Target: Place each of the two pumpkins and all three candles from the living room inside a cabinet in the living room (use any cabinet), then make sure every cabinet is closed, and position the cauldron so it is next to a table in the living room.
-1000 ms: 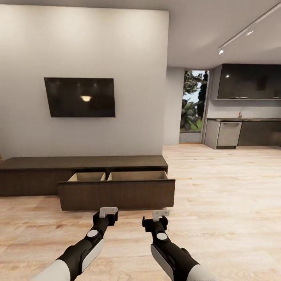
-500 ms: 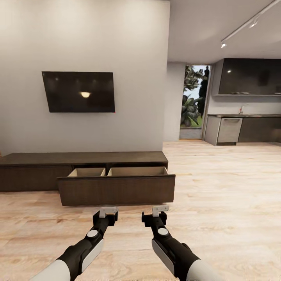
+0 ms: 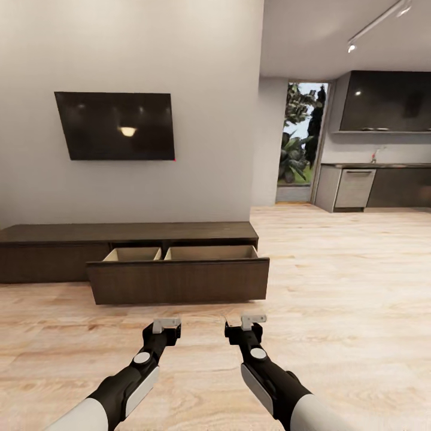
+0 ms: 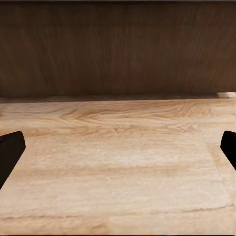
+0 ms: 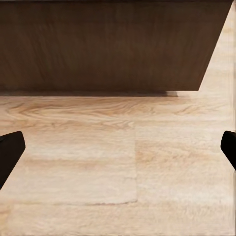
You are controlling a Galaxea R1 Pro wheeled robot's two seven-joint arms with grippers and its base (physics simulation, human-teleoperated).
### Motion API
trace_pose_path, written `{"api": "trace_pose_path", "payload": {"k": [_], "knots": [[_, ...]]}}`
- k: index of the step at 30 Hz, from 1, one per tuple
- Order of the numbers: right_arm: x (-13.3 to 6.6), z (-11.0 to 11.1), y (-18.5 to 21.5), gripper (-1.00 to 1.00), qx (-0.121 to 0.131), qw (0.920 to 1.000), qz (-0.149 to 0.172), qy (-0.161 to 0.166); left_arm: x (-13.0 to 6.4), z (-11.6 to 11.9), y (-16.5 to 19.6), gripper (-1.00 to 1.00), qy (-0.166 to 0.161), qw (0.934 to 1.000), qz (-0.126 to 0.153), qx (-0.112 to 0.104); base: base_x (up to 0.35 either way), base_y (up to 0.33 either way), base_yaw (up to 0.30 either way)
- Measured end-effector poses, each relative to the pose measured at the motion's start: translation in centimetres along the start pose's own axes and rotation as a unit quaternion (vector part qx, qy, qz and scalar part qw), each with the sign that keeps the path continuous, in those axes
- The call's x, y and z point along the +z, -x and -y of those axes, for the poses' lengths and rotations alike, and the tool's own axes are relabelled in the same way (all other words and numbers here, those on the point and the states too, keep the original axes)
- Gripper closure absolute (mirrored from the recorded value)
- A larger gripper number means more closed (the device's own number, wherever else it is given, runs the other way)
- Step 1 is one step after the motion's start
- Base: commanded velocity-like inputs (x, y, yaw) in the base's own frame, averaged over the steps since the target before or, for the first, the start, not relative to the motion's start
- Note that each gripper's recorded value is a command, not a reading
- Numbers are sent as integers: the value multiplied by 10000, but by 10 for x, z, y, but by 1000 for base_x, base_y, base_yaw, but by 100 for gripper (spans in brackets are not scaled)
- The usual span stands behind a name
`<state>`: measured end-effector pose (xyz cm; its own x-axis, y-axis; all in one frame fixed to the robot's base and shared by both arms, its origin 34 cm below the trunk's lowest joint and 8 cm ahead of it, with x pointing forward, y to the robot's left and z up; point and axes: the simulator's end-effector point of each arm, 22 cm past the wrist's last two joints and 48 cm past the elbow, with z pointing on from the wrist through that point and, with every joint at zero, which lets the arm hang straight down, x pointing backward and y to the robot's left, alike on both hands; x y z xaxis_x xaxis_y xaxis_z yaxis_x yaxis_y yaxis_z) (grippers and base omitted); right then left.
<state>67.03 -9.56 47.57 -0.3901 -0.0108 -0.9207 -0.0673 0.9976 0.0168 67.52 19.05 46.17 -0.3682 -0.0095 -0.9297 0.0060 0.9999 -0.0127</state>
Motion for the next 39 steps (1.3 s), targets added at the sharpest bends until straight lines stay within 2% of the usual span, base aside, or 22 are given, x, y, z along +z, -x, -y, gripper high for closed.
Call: {"api": "trace_pose_path", "payload": {"k": [13,18,39], "knots": [[2,10,-13,-100,35,9999,-95,-107,1,-1,-2,-100,29,10000,-17,-11,51,0,0],[2,8,-13,-100,-14,9999,-86,-89,0,-1,-2,-100,32,10000,-27,-8,285,0,0],[2,8,-9,-100,101,9999,-66,-98,0,-1,-3,-100,30,10000,-30,-4,332,0,0]]}}
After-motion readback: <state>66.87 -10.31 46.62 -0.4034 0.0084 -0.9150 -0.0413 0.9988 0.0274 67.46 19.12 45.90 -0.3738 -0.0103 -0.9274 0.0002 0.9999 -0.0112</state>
